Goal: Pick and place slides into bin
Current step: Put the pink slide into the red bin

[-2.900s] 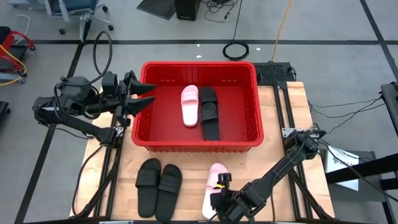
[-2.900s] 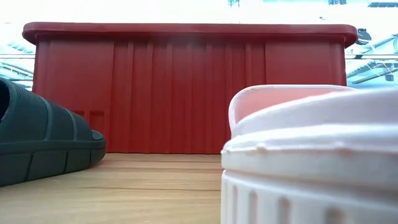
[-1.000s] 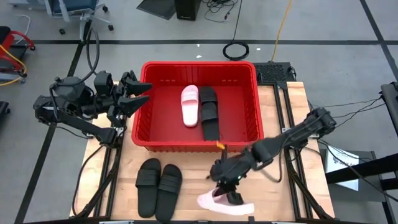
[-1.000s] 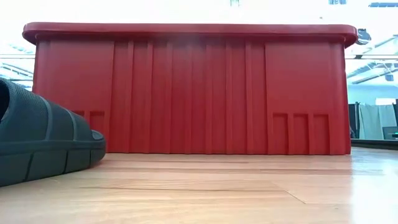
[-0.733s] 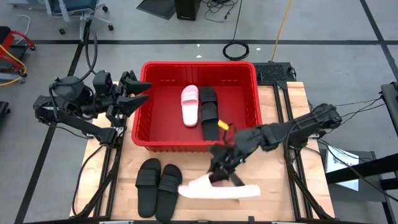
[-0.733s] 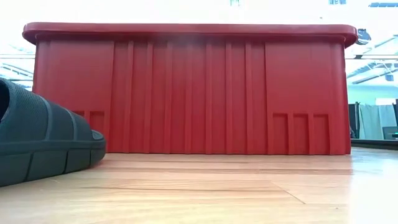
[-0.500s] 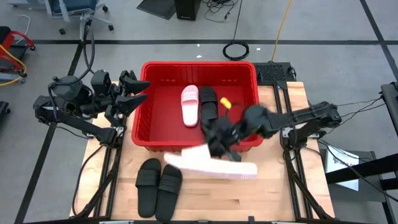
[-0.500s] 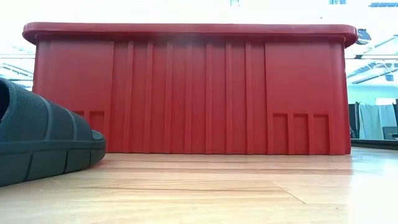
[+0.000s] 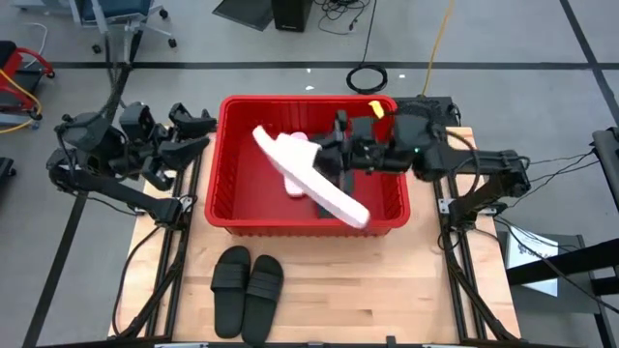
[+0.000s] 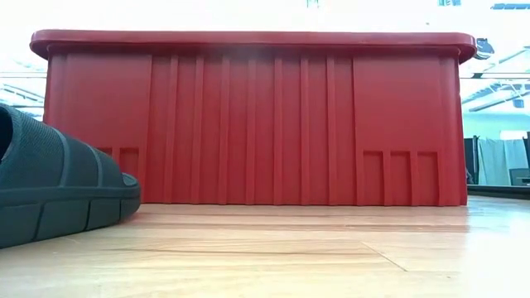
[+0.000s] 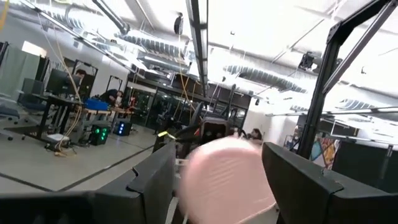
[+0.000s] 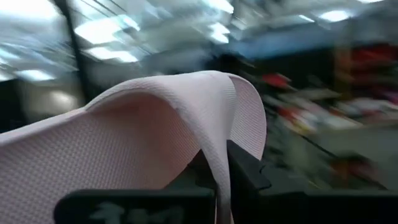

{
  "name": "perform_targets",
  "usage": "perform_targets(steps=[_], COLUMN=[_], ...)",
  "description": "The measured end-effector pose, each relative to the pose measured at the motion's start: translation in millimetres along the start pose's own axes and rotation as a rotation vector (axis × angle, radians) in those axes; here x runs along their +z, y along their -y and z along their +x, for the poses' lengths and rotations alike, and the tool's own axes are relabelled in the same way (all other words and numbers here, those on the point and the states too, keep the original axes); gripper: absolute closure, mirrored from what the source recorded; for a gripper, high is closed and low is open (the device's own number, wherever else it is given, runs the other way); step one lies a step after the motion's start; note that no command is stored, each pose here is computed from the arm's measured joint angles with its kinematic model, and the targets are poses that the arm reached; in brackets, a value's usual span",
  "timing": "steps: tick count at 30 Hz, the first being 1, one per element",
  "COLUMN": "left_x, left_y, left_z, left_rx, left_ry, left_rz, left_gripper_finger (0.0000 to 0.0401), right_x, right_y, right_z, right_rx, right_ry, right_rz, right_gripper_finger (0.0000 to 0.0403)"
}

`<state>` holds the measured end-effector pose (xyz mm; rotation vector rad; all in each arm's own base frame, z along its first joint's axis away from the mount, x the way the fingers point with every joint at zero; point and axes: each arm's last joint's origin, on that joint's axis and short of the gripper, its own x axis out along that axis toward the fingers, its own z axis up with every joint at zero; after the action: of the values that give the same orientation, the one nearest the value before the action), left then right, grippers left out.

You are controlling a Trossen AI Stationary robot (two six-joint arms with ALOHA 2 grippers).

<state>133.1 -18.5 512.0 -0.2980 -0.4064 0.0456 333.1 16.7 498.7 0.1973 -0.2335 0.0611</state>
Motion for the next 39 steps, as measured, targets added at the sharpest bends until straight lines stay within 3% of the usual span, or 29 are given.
perform_targets(steps=[5,11,21,32,39], left_x=[12,20,25,19,19], left_y=[-2,-4,-6,-7,-7], left_z=[-14,-27,-34,-34,-34], left_rx=[-0.007,-0.008,-0.001,0.008,0.01], left_ry=[0.037,0.058,0.067,0.016,0.01], left_rz=[0.015,0.034,0.045,0.037,0.034], left_gripper_finger=[0.0164,0.0164,0.0164,0.0164,0.0164], right_x=[-6,-32,-96,-157,-189], right_y=[13,24,60,97,116], right_z=[-7,-5,20,33,40], right_rx=[-0.297,-0.442,-0.565,-0.635,-0.694], right_ry=[-0.181,-0.365,-0.618,-0.892,-0.987], right_rz=[-0.079,-0.099,-0.082,-0.181,-0.291], right_gripper_finger=[0.0395,0.0395,0.0395,0.0394,0.0394])
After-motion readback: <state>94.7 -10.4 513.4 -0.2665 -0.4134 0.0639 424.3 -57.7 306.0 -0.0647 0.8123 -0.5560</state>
